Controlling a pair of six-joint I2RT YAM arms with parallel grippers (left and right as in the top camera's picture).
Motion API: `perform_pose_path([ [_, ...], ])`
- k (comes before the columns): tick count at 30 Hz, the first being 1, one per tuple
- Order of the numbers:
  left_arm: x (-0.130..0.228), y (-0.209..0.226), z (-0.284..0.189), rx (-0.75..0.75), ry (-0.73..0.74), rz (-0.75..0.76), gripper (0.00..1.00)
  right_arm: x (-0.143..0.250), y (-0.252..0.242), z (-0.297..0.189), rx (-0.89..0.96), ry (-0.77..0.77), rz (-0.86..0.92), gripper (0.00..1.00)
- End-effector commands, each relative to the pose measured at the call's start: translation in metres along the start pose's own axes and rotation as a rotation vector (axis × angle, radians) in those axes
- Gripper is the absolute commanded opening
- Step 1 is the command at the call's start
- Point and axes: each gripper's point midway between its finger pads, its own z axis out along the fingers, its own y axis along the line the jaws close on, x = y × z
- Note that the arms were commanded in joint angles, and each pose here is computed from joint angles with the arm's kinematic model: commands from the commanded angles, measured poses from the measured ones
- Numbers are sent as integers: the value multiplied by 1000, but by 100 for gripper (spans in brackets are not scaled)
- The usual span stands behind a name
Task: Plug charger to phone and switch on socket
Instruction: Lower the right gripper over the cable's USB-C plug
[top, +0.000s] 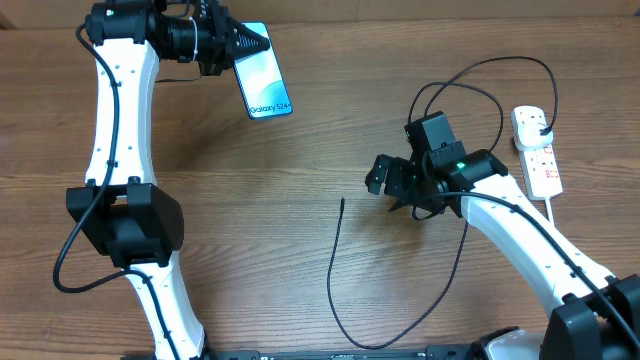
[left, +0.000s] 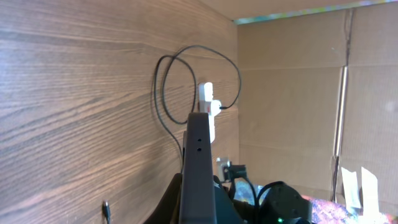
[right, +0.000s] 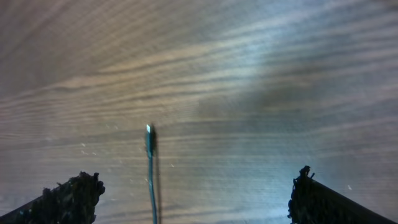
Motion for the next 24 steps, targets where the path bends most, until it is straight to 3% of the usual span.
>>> perform_pose_path([
  [1, 5, -6, -2, -7, 6, 17, 4, -8, 24, -7, -96, -22, -17, 100],
  [6, 9, -6, 4, -22, 17, 39, 4, -7, 37, -7, -141, -29, -87, 100],
  [13, 11, -6, 9, -41, 22, 46, 4, 10, 39, 2, -39, -38, -168, 100],
  [24, 9, 5, 15, -80, 23, 38, 4, 57, 41, 58, 108, 75, -272, 100],
])
